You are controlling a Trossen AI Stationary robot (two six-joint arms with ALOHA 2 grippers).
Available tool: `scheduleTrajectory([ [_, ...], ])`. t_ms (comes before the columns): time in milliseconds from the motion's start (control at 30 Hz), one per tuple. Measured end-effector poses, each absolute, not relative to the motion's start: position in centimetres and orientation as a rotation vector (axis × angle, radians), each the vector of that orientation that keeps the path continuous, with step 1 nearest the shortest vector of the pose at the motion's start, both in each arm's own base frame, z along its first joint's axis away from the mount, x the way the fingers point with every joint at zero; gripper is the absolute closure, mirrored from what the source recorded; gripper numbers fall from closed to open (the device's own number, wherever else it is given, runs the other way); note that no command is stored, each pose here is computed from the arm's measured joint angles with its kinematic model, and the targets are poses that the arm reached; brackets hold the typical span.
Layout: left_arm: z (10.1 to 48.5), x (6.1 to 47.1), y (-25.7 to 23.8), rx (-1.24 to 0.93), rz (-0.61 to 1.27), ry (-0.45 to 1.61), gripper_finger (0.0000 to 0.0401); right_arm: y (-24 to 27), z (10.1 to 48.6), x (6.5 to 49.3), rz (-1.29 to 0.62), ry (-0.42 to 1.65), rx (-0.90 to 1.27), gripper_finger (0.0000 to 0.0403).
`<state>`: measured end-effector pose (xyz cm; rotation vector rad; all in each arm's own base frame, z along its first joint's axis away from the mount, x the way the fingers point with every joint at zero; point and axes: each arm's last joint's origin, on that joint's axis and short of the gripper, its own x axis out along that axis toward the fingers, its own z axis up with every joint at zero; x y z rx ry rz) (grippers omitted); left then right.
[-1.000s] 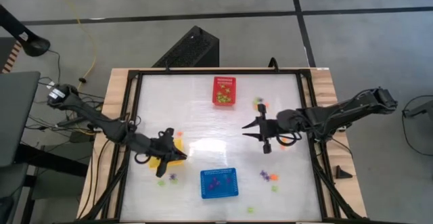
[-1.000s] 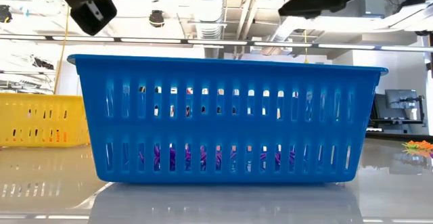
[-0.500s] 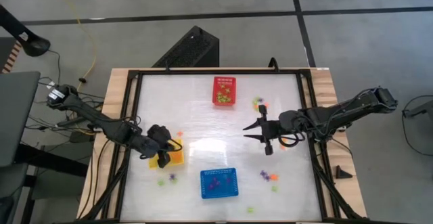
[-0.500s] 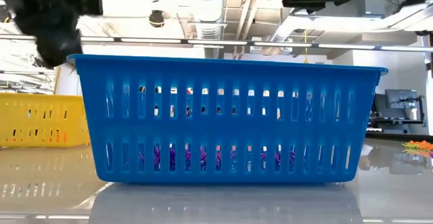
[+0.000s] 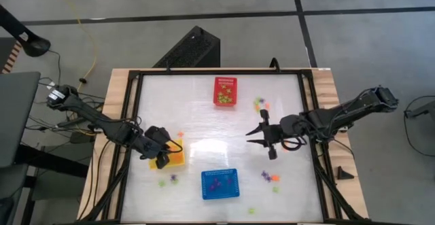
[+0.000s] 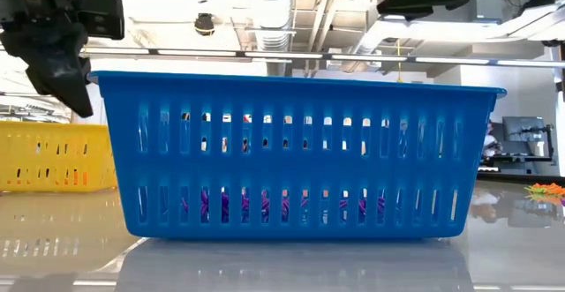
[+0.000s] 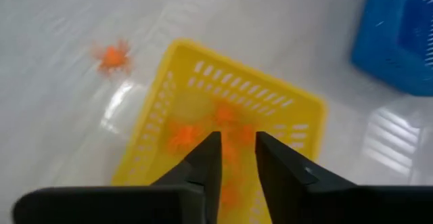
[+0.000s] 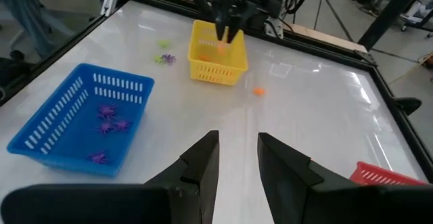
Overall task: Sort Halloween decoration
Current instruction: Put the orange spider toy into the yellow basket, then put the purple spider toy into the blue basket
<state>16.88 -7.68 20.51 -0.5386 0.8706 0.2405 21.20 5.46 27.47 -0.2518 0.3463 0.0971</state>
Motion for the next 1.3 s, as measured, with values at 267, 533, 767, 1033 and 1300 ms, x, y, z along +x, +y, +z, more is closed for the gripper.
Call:
scheduleTrajectory([
  [267, 20.2, 16.4, -7.5, -0.485, 0.254, 0.921, 0.0272, 6.8, 27.2, 20.7, 0.106, 0.376, -0.219, 0.0269],
  [533, 23.9, 20.5, -8.3, -0.428, -0.016, 0.437, 0.0273, 8.2, 27.3, 19.4, 0.052, 0.499, -0.242, 0.0269],
  [767, 23.8, 25.7, -10.4, -0.106, -0.127, 0.172, 0.0284, 8.8, 30.3, 18.1, 0.011, 0.593, -0.155, 0.0269],
  [1033, 23.4, 37.2, -13.3, 0.161, -0.23, 0.204, 0.0287, 8.6, 30.9, 17.5, -0.025, 0.655, -0.08, 0.0269],
  [1300, 20.2, 47.6, -13.9, 0.296, -0.273, 0.306, 0.0288, 8.1, 29.9, 16.6, -0.105, 0.775, -0.007, 0.0269],
])
